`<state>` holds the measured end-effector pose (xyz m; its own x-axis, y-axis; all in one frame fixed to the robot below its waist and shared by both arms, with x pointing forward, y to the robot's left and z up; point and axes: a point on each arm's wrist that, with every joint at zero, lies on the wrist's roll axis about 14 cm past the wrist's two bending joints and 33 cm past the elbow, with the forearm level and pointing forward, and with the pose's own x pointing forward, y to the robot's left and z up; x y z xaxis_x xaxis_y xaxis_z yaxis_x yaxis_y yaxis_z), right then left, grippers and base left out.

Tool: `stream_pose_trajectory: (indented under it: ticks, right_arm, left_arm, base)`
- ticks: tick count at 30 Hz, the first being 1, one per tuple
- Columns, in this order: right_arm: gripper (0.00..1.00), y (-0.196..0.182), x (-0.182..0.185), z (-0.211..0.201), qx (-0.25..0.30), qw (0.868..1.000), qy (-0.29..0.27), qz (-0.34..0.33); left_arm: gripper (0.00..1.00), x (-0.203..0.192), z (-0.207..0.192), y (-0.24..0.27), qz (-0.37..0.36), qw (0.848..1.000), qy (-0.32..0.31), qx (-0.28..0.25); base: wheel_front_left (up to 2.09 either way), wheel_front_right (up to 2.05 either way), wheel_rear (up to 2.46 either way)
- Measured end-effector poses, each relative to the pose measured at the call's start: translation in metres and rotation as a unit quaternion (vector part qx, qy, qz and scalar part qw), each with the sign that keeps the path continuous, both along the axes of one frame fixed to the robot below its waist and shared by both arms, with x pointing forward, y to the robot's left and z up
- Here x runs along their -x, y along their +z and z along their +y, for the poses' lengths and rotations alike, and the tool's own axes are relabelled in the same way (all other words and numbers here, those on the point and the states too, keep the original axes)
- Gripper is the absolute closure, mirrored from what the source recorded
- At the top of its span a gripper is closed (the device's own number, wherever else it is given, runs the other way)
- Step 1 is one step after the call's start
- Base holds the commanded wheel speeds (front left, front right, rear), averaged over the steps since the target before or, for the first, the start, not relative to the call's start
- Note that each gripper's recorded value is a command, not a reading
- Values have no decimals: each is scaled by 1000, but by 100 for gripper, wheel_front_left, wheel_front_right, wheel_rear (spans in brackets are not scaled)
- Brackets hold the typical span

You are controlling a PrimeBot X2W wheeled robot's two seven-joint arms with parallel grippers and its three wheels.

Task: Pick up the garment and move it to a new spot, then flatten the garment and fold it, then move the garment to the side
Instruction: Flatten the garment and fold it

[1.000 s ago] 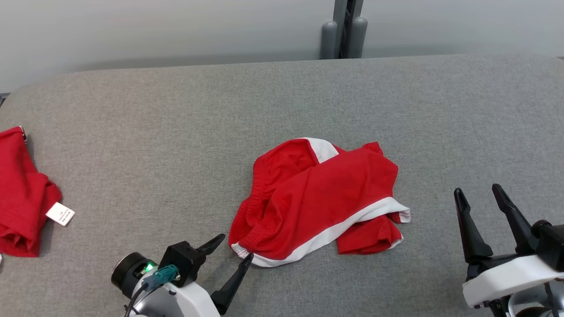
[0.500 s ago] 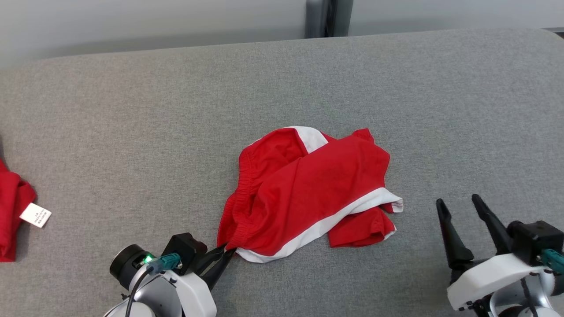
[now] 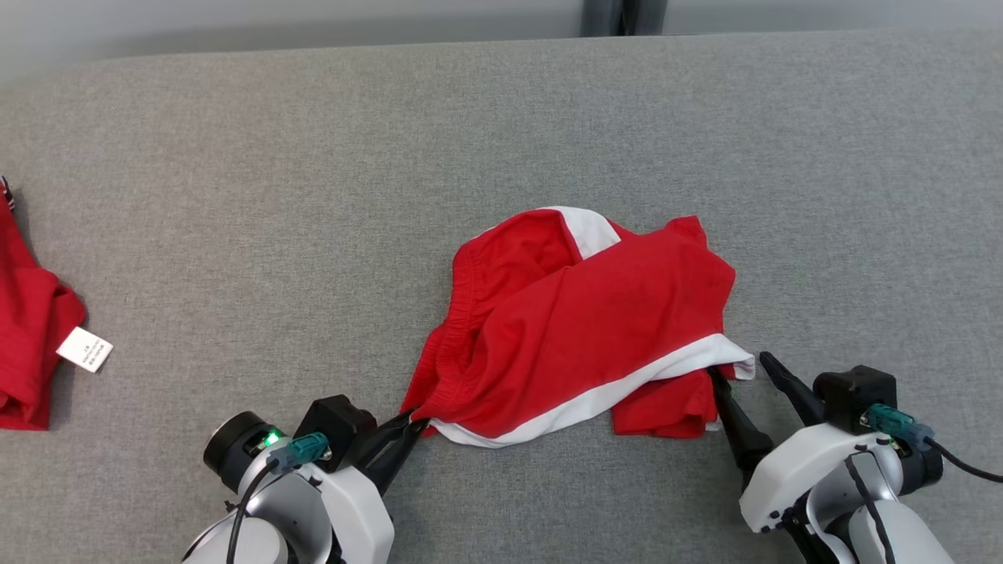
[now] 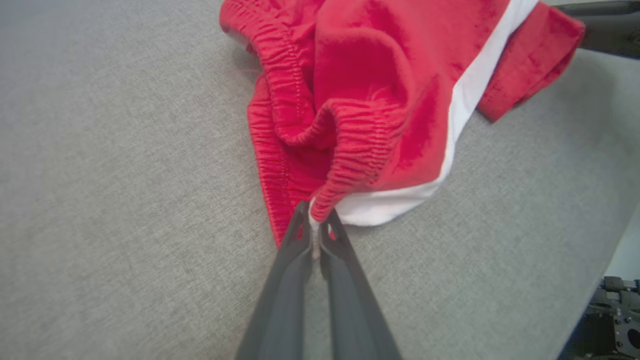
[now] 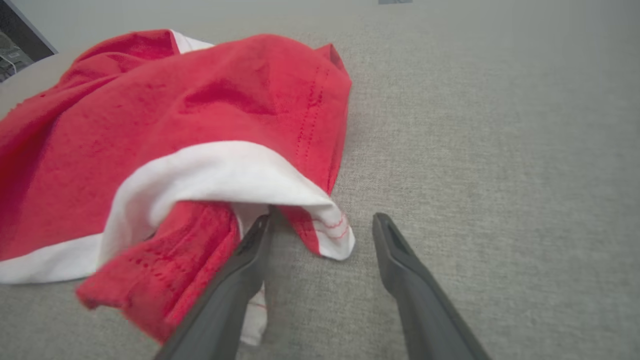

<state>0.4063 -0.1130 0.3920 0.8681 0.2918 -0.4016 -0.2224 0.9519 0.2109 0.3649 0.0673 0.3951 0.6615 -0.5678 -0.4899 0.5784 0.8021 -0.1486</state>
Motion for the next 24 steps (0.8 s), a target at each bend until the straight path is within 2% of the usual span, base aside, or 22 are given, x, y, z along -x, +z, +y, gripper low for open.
stream_pose_trajectory:
  ticks: [1, 2, 3, 4, 9, 12, 20, 21, 22, 23, 24]
  right_arm:
    - [12, -2, -2, 3, -1, 1000, 5, 0]
    - [54, -3, -4, 5, -2, 1000, 8, -2]
    - [72, -3, -6, 6, -3, 1000, 9, -3]
    - [100, -3, -8, 7, -4, 1000, 10, -5]
    - [100, 6, -16, -3, 5, 999, 6, -34]
    - [100, 23, -21, -11, 10, 998, -2, -69]
    - [100, 104, -37, -37, 25, 981, -28, -193]
    - [100, 104, -37, -37, 25, 981, -28, -193]
    - [100, 130, -40, -41, 33, 973, -31, -226]
    - [100, 130, -40, -41, 33, 973, -31, -226]
    - [100, 145, -41, -42, 36, 968, -31, -247]
  left_arm:
    - [100, 0, 1, -1, 0, 1000, 2, 0]
    - [100, -1, 2, -1, -1, 1000, 4, 1]
    - [100, -2, 2, 0, -3, 1000, 7, 1]
    - [100, -3, 4, 0, -5, 1000, 10, 2]
    - [100, -18, 9, 15, -32, 998, 44, 21]
    - [100, -30, 14, 35, -61, 995, 72, 39]
    - [100, -57, 27, 107, -163, 975, 126, 87]
    - [100, -57, 27, 107, -163, 975, 126, 87]
    - [100, -60, 27, 128, -188, 968, 130, 102]
    - [100, -60, 27, 128, -188, 968, 130, 102]
    - [100, -63, 29, 139, -203, 964, 134, 106]
  base:
    - [0, 0, 0]
    - [0, 0, 0]
    - [0, 0, 0]
    - [0, 0, 0]
    - [0, 0, 0]
    - [0, 0, 0]
    - [0, 0, 0]
    - [0, 0, 0]
    - [0, 0, 0]
    - [0, 0, 0]
    - [0, 0, 0]
